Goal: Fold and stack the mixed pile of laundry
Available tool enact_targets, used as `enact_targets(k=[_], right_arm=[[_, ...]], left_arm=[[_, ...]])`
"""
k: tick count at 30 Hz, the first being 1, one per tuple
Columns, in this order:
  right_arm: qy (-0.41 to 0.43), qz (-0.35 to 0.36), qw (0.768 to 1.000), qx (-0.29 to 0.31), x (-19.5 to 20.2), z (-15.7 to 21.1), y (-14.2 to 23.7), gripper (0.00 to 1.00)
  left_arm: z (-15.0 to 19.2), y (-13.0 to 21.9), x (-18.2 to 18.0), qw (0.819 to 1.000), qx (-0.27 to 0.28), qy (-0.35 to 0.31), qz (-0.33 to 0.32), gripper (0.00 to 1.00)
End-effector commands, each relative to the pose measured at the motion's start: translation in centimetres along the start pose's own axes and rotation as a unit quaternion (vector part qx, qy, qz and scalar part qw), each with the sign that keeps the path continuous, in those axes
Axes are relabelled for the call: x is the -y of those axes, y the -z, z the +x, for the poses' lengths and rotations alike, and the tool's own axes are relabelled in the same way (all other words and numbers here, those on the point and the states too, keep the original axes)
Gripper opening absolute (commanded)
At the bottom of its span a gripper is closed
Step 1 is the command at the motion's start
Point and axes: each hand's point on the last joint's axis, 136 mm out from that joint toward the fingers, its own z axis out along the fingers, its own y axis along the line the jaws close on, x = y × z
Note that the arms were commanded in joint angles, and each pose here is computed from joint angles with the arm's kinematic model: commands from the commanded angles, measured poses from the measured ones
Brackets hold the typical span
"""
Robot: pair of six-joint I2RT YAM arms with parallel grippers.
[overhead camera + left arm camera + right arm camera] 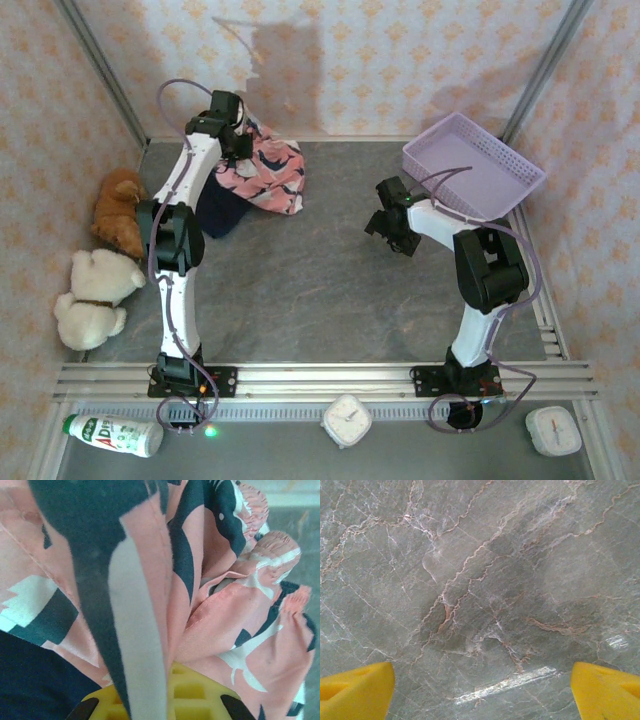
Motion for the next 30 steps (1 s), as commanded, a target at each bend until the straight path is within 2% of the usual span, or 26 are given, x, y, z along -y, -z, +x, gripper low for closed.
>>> enact_targets(k=[1,8,10,12,15,18,19,21,22,25,27,28,30], right_arm=[[-0.003,0.018,1.000,0.007,0.3,-0.5,-0.1,0.90],[-0.003,0.025,1.000,0.008,0.7,-0.3,-0.2,0.90],[-0.003,0.025,1.000,0.006,0.7,-0.2,-0.3,0.90],[-0.002,0.025,1.000,0.005,0.8,-0.2,-0.4,0.90],[0.001,0.026,1.000,0.003,0.6,-0.3,-0.5,0.90],[0.003,0.022,1.000,0.002,0.1,-0.5,-0.6,0.90],[0.003,0.020,1.000,0.002,0.0,-0.6,-0.6,0.90],[0.007,0.017,1.000,0.002,-0.3,-0.7,-0.5,0.90],[0.007,0.017,1.000,0.002,-0.3,-0.8,-0.4,0.90],[0.013,0.013,1.000,0.003,-0.5,-0.9,-0.2,0.90],[0.016,0.008,1.000,0.005,-0.8,-1.0,0.1,0.90],[0.018,0.005,1.000,0.007,-0.9,-1.1,0.2,0.91],[0.018,0.000,1.000,0.009,-1.1,-1.2,0.4,0.91]], left_arm=[[-2.8,0.7,-0.8,0.993,0.058,0.098,-0.005,0.00],[-2.1,0.5,-5.4,0.963,0.097,0.249,-0.022,0.00],[-1.4,0.2,-6.1,0.953,0.101,0.285,-0.005,0.00],[-0.3,-0.3,-6.5,0.950,0.092,0.297,0.006,0.00],[1.7,-1.3,-5.9,0.958,0.057,0.281,0.021,0.00],[4.0,-2.5,-6.3,0.961,0.017,0.276,0.004,0.00],[4.8,-2.8,-6.6,0.960,0.005,0.281,-0.004,0.12],[6.1,-3.2,-7.5,0.955,-0.012,0.297,-0.016,0.47],[6.5,-3.1,-7.9,0.952,-0.014,0.305,-0.020,0.55],[6.8,-1.5,-9.2,0.950,0.000,0.310,-0.038,0.69],[6.6,-0.1,-9.7,0.952,0.012,0.303,-0.046,0.90],[6.4,0.6,-9.8,0.952,0.018,0.302,-0.045,0.97],[6.0,1.9,-9.7,0.954,0.029,0.298,-0.033,0.98]])
